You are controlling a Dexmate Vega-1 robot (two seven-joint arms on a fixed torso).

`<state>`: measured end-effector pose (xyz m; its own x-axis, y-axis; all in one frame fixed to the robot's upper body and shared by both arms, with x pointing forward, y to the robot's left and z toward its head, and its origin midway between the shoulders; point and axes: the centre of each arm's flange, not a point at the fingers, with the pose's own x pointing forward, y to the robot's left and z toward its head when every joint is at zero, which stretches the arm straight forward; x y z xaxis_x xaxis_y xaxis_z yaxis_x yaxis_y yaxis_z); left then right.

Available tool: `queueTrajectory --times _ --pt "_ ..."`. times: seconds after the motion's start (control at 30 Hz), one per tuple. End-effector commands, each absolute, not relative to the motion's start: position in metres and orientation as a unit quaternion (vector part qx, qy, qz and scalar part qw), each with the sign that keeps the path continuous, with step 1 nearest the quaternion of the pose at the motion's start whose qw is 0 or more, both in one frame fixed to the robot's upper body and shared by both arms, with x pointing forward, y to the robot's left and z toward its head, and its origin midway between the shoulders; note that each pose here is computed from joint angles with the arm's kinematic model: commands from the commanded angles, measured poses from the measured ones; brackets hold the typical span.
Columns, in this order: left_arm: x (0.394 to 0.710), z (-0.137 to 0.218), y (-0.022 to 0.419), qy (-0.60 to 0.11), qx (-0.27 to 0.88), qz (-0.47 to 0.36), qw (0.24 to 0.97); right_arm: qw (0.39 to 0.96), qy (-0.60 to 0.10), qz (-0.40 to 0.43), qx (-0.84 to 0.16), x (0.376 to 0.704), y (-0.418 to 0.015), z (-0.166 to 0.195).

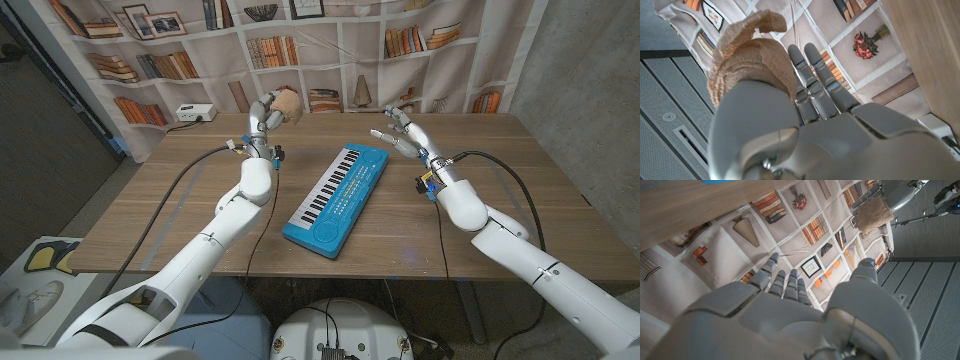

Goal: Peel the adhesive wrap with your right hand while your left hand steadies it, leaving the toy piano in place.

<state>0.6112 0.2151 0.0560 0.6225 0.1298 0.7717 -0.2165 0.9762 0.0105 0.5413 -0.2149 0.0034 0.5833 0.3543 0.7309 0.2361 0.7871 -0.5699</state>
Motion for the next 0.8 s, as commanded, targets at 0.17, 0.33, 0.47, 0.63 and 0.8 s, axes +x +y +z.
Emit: queueTrajectory --times 0.17,0.33,0.47,0.63,0.8 --pt "0.612 0.058 0.216 -0.397 0.028 0.086 0.913 0.796 -0.473 0.012 -0.378 0.525 -0.196 0.004" --pt "0.612 0.061 0.217 -0.386 0.005 0.071 0.920 0.790 -0.477 0.010 -0.385 0.522 -0.190 0.004" --pt "0.611 0.062 0.217 -0.384 0.008 0.068 0.921 0.781 -0.481 -0.001 -0.399 0.517 -0.185 0.006" --pt "0.609 0.063 0.214 -0.386 0.012 0.063 0.920 0.772 -0.484 -0.007 -0.412 0.513 -0.179 0.008" --pt "0.605 0.067 0.213 -0.383 0.013 0.053 0.922 0.762 -0.488 -0.016 -0.425 0.509 -0.172 0.009"
